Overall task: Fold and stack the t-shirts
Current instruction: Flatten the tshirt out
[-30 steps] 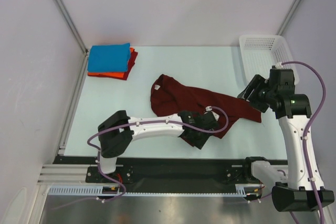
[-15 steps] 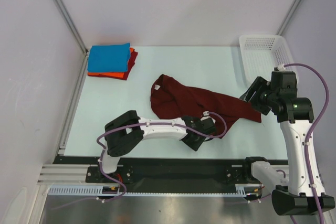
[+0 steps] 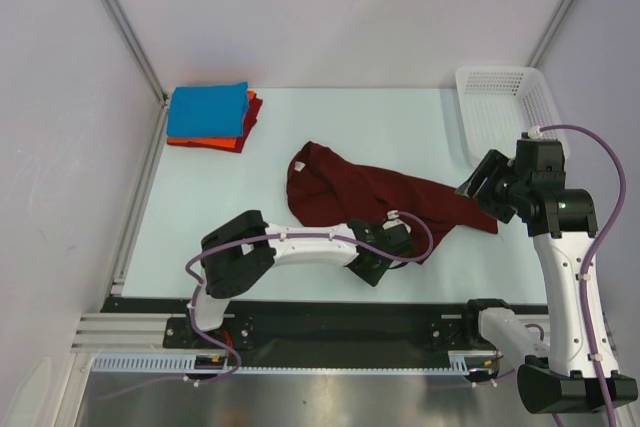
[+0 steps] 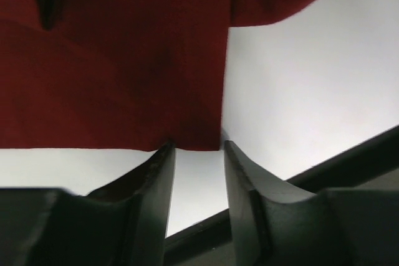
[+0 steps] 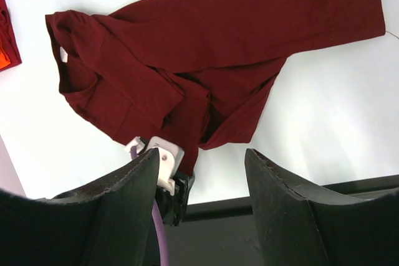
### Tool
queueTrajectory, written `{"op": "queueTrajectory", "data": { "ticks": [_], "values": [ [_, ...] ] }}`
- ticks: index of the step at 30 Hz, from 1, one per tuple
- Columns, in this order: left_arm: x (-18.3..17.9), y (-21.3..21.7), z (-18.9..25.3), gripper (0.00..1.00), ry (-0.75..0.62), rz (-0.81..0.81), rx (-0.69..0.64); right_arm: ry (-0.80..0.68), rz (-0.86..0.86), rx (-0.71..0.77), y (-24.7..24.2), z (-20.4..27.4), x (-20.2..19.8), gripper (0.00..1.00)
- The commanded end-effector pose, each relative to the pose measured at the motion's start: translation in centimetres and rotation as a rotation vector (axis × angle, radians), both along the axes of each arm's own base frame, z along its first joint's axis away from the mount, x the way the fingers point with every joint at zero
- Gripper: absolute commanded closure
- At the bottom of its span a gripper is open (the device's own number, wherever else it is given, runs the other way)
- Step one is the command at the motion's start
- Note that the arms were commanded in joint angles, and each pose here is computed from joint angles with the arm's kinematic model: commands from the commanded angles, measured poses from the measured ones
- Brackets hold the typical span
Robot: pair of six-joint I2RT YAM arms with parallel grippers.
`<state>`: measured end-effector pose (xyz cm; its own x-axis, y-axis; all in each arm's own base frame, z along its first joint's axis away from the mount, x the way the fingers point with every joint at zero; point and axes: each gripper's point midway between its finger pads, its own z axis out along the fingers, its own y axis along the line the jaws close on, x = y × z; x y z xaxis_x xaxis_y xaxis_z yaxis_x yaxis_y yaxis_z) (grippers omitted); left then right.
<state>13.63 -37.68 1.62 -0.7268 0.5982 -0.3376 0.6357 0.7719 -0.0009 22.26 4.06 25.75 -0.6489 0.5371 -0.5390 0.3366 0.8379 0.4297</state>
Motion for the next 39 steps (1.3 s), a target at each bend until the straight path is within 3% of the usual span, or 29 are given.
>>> {"op": "queueTrajectory", "data": {
  "ticks": [1, 4, 9, 15, 24, 27, 31, 37, 39],
  "values": [
    [1.4, -0.1, 1.9, 0.54, -0.079, 0.042, -0.004, -0.020, 0.010, -0.009, -0.1, 0.4, -0.2, 0.36],
    [1.6, -0.2, 2.2, 0.48, -0.088, 0.046, -0.011, -0.018, 0.011, -0.008, 0.0, 0.2, -0.1, 0.37],
    [1.3, -1.5, 1.4, 0.48, -0.057, 0.016, -0.026, -0.022, 0.011, -0.013, -0.1, 0.3, 0.1, 0.36],
    [1.4, -2.4, 2.1, 0.48, -0.063, -0.003, -0.069, -0.019, 0.012, -0.014, -0.1, 0.2, 0.1, 0.36],
    [0.5, -0.8, -1.2, 0.55, 0.036, 0.015, -0.030, -0.019, 0.008, -0.018, -0.2, 0.2, 0.5, 0.36],
    [0.4, 0.1, -2.2, 0.61, 0.057, 0.026, -0.012, 0.004, 0.009, -0.017, -0.2, -0.7, 0.5, 0.37],
    [1.0, 2.1, -3.3, 1.00, 0.072, 0.059, 0.006, 0.102, 0.026, 0.001, 0.2, -3.6, 0.2, 0.37],
    [3.1, 6.2, -1.3, 1.00, 0.014, 0.160, -0.009, 0.327, 0.119, 0.043, 3.0, -9.8, -1.8, 0.37],
    [4.4, 8.6, 2.2, 1.00, -0.033, 0.247, -0.058, 0.338, 0.170, 0.014, 4.9, -10.4, -2.1, 0.34]
  ]
}}
